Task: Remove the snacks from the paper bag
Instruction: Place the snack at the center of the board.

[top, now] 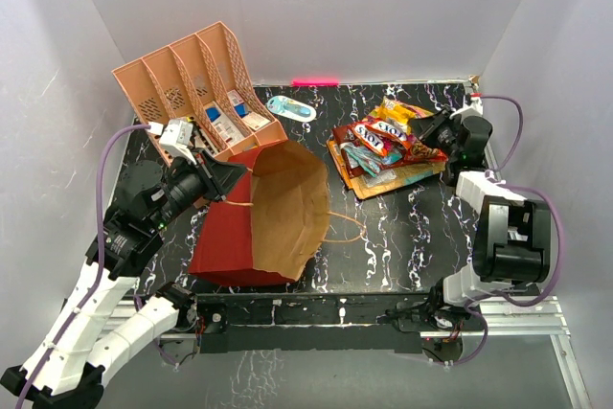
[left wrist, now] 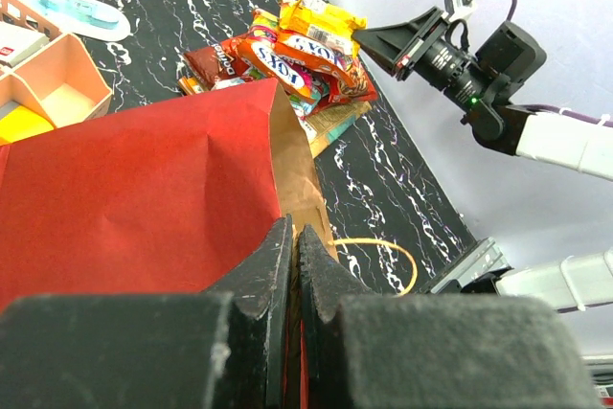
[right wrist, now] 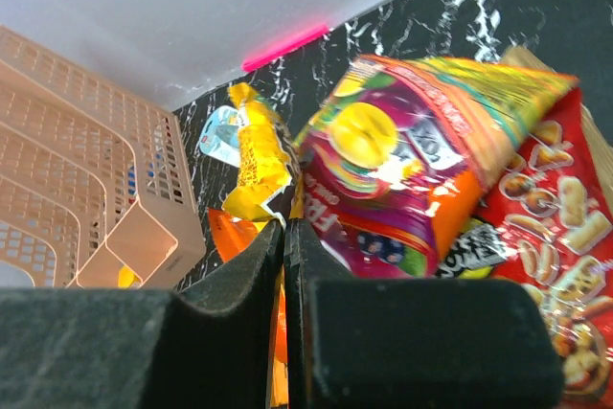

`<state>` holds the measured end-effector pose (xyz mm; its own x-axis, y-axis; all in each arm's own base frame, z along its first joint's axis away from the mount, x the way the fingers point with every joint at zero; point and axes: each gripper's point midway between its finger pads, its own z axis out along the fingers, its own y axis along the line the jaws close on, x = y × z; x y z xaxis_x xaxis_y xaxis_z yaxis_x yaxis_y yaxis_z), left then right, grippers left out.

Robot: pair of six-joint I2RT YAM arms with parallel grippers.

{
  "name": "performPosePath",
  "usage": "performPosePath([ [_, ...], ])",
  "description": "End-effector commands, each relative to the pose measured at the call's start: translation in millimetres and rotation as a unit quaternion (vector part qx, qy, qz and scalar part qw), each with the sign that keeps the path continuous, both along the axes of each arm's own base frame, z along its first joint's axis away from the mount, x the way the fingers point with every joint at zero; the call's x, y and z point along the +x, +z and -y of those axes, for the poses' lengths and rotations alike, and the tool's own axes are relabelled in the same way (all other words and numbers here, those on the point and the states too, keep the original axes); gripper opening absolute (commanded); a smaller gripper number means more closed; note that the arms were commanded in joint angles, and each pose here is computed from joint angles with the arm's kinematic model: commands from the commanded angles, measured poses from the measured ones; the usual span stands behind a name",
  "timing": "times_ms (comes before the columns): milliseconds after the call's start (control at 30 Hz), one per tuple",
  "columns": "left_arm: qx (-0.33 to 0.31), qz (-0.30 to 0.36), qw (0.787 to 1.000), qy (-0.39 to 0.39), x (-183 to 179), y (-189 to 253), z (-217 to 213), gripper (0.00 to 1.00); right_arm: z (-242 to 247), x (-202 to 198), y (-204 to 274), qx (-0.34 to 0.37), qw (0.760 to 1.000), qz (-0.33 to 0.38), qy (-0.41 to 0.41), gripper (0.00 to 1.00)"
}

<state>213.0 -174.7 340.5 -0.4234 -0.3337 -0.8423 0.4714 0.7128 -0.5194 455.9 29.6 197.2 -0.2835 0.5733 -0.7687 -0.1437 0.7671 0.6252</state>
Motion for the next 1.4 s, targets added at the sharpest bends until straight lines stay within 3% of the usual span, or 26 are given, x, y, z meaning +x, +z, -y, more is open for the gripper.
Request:
performPosePath([
  [0, -0.01, 0.02, 1.0, -0.005, -0.4, 11.6, 1.2, 0.0, 12.9, 3.3, 3.1, 0.036, 0.999, 0.016, -0.011, 0.08],
  [333, -0.013, 0.017, 1.0, -0.007, -0.8, 10.6, 2.0, 0.0, 20.3, 5.7, -23.5, 0.064, 0.998, -0.025, -0.007, 0.08],
  [533, -0.015, 0.017, 1.0, -0.007, -1.6, 12.0, 1.8, 0.0, 21.1, 3.9, -23.7, 0.075, 0.997, -0.032, -0.01, 0.13],
  [733, -0.017, 0.016, 1.0, -0.008, -0.9, 13.1, 2.9, 0.0, 25.5, 0.8, -20.1, 0.061, 0.997, -0.036, -0.02, 0.28],
  [967, -0.026, 0.015, 0.999, -0.014, 2.7, 16.4, 8.0, 0.0, 35.1, -9.5, -2.2, 0.023, 0.998, -0.041, -0.047, 0.59],
  [1200, -0.065, 0.017, 0.997, -0.048, 13.2, 31.8, 30.1, 0.0, 28.0, -28.6, 30.8, -0.057, 0.994, -0.048, -0.082, 0.68],
  [1300, -0.084, 0.016, 0.993, -0.076, 23.3, 43.5, 47.4, 0.0, 2.3, -33.4, 42.9, -0.111, 0.988, -0.062, -0.084, 0.79],
  [1367, -0.103, 0.023, 0.991, -0.087, 29.4, 56.8, 55.7, 0.0, -19.6, -38.7, 50.2, -0.109, 0.988, -0.079, -0.073, 0.81],
])
